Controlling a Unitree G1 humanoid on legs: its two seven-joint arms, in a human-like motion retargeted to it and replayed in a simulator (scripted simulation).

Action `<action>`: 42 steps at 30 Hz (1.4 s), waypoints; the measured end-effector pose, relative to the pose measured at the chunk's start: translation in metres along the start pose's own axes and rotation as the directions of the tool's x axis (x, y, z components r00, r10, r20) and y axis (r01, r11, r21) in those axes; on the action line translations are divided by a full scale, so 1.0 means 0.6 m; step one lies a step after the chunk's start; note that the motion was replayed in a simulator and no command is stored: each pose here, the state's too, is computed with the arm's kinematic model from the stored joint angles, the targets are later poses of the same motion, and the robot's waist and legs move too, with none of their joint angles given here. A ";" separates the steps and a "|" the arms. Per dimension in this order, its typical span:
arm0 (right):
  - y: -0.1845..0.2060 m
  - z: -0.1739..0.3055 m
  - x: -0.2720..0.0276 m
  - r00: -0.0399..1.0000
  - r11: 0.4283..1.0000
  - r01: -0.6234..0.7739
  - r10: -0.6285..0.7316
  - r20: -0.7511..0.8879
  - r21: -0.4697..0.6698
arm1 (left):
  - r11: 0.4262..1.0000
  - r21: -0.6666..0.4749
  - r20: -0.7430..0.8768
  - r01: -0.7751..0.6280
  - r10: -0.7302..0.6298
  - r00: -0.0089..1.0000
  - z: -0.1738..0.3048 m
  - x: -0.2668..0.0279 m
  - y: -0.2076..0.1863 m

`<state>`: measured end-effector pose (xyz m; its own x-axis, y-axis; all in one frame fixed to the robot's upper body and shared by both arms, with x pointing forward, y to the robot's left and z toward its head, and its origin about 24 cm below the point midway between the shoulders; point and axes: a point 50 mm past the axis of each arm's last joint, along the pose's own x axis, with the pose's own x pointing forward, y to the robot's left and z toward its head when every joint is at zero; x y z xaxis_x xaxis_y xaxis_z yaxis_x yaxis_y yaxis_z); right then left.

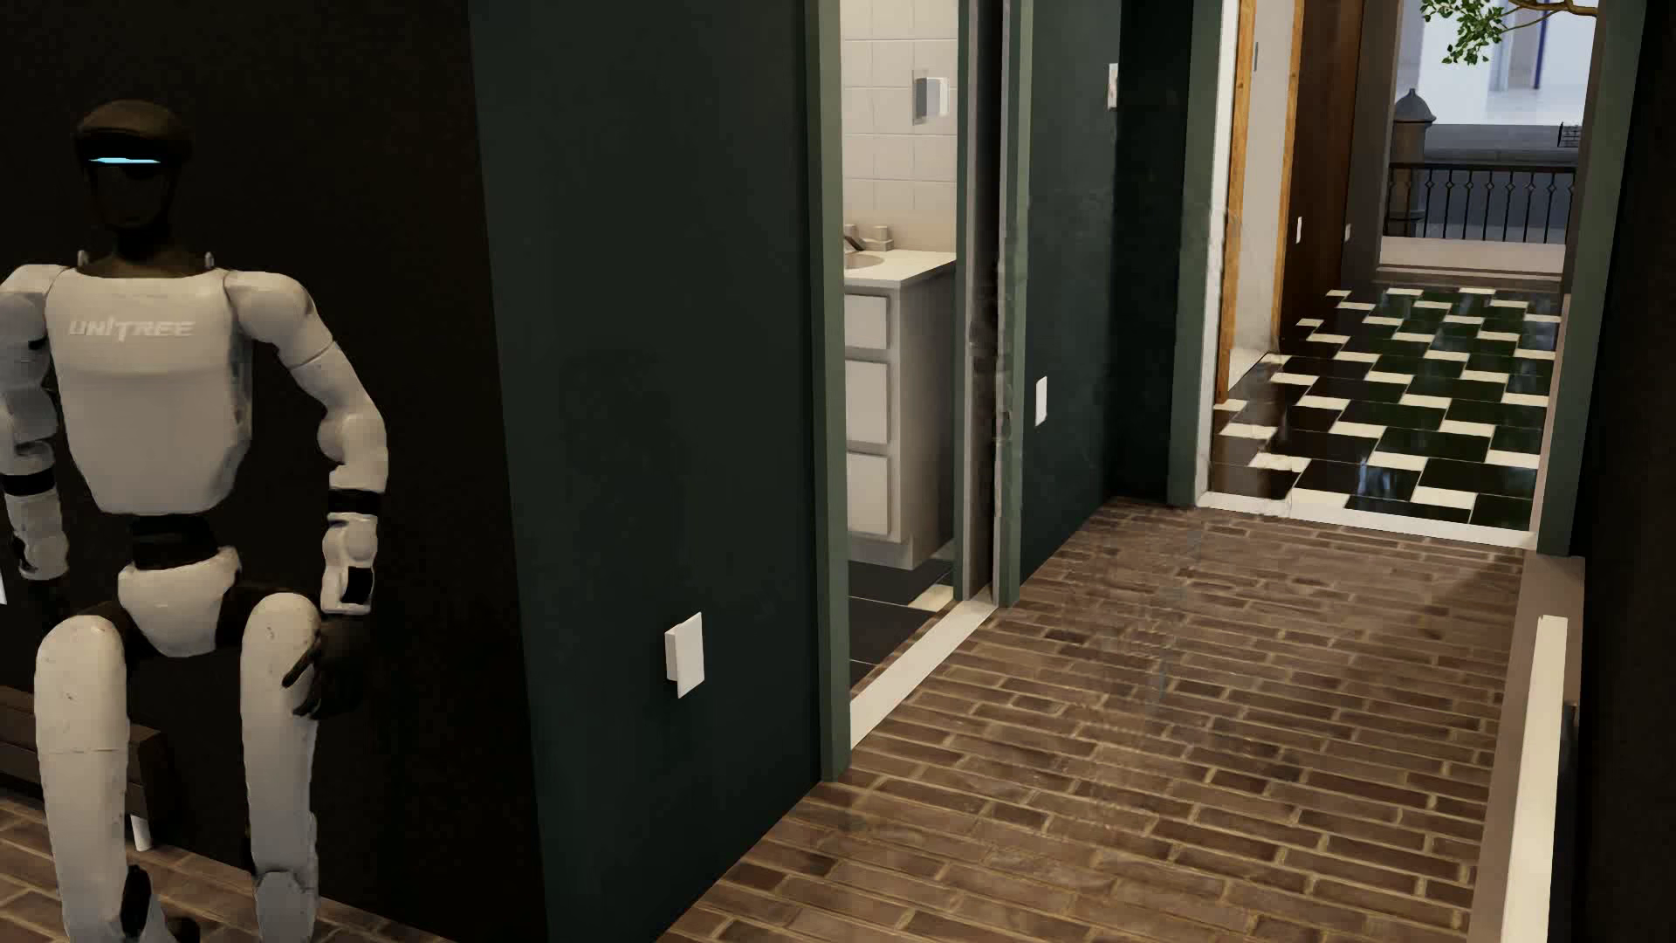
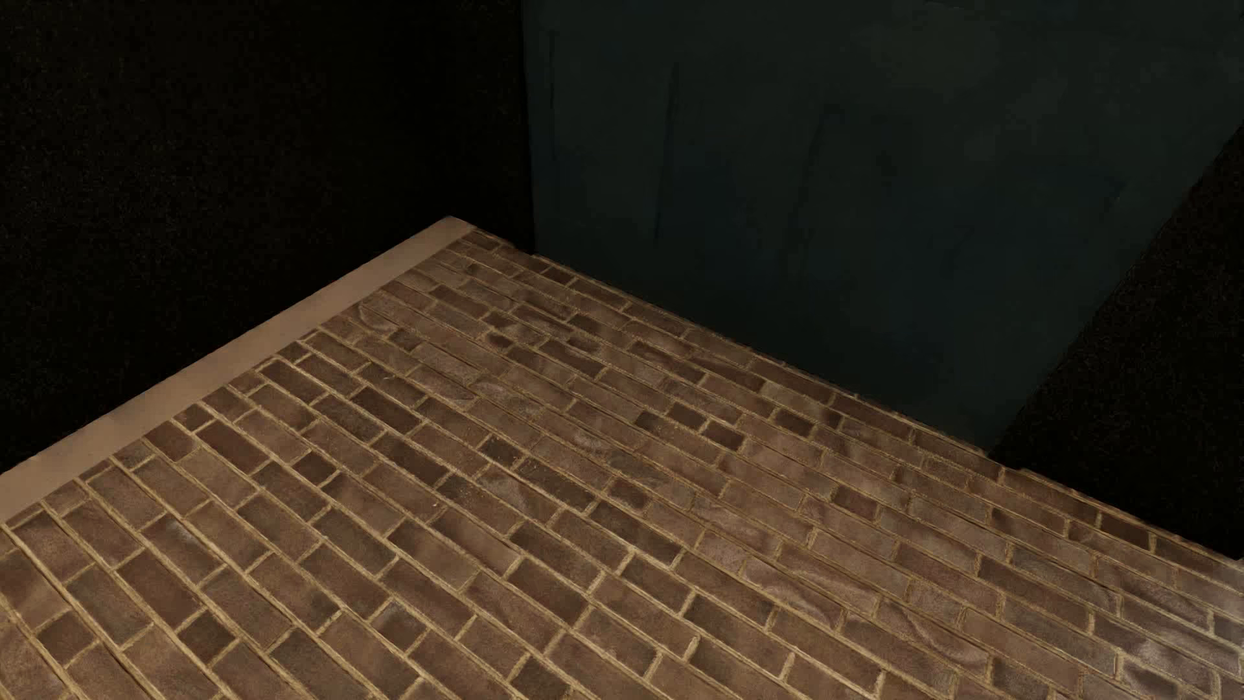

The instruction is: Walk around the corner

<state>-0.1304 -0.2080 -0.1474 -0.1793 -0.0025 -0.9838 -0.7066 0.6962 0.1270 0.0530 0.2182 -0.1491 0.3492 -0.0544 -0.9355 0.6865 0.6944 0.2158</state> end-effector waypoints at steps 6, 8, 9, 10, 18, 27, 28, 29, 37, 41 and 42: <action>-0.100 0.046 -0.007 0.976 0.968 0.170 -0.192 0.105 0.185 | 0.992 -0.100 0.179 -0.082 0.099 0.979 0.074 -0.001 0.038; -0.141 0.047 -0.016 0.958 0.942 0.234 -0.266 0.110 0.241 | 0.998 -0.064 0.079 -0.005 0.011 0.997 0.025 -0.005 -0.009; -0.151 0.044 -0.018 0.954 0.936 0.250 -0.282 0.101 0.248 | 0.998 -0.036 -0.009 0.055 -0.056 0.998 -0.014 -0.010 -0.043; -0.157 0.039 -0.019 0.954 0.936 0.260 -0.287 0.087 0.237 | 0.992 -0.004 -0.111 0.128 -0.127 0.986 -0.058 -0.021 -0.081; -0.224 0.080 -0.039 0.904 0.901 0.341 -0.392 0.170 0.268 | 0.978 0.022 -0.222 0.206 -0.197 0.955 -0.121 -0.058 -0.116; -0.177 0.082 -0.026 0.926 0.920 0.274 -0.331 0.180 0.282 | 0.947 -0.001 -0.200 0.322 -0.315 0.928 -0.104 -0.066 -0.195; -0.153 0.076 -0.018 0.944 0.939 0.240 -0.285 0.164 0.246 | 0.954 0.016 -0.202 0.300 -0.291 0.935 -0.104 -0.060 -0.177; -0.134 0.071 -0.012 0.957 0.955 0.214 -0.247 0.152 0.206 | 0.964 0.030 -0.184 0.264 -0.254 0.949 -0.095 -0.049 -0.152; -0.080 0.033 -0.004 0.987 0.985 0.134 -0.142 0.074 0.108 | 0.979 -0.138 0.194 -0.152 0.177 0.965 0.083 -0.005 0.079; -0.148 0.046 -0.016 0.960 0.953 0.239 -0.261 0.104 0.187 | 0.996 -0.066 0.119 -0.056 0.064 0.991 0.055 0.005 0.026; -0.167 0.052 -0.021 0.947 0.935 0.268 -0.301 0.117 0.231 | 1.000 -0.024 0.062 0.000 0.001 0.998 0.028 0.003 -0.005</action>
<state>-0.0360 -0.2552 -0.1514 0.1230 -0.1273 -0.9842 -0.5505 0.8164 -0.1744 0.0624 0.2042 -0.1470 0.3888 -0.0978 -0.9161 0.6710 0.7115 0.2088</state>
